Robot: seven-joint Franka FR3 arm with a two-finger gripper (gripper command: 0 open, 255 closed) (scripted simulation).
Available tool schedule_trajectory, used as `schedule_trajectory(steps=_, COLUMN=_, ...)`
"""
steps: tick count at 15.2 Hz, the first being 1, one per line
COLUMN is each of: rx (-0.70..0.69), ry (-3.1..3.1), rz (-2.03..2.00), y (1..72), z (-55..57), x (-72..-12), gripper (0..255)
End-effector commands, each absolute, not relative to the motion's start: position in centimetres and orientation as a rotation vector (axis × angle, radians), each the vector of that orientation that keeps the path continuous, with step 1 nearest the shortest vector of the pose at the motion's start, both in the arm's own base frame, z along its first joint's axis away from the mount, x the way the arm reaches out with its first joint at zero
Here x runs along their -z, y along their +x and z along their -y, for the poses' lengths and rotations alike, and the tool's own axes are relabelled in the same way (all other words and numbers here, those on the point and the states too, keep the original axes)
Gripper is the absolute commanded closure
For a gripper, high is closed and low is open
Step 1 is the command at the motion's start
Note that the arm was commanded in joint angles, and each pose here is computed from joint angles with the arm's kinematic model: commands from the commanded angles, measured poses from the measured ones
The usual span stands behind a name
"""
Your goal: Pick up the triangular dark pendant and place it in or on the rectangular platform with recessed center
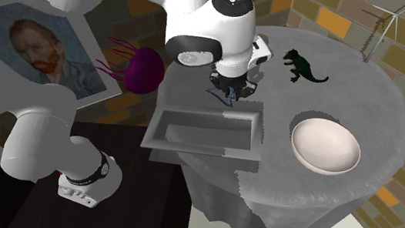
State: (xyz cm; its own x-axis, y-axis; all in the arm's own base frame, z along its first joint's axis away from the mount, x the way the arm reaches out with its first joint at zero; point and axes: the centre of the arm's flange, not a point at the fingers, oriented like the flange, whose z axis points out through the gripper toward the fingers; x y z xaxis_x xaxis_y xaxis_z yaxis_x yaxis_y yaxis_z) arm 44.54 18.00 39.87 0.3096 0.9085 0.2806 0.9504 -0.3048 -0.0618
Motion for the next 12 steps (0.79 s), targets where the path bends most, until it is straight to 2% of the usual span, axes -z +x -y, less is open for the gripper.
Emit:
schedule_trajectory(steps=1, rx=0.285, ry=-2.357, rz=1.706, y=43.5, z=-15.5, x=-40.1, gripper=255)
schedule_trajectory(steps=8, rx=0.285, ry=-2.357, rz=1.706, y=40.2, z=-6.8, x=-40.6, gripper=255)
schedule_trajectory(steps=12, rx=0.285, ry=-2.357, rz=1.706, y=40.2, z=-6.8, x=-38.5, gripper=255)
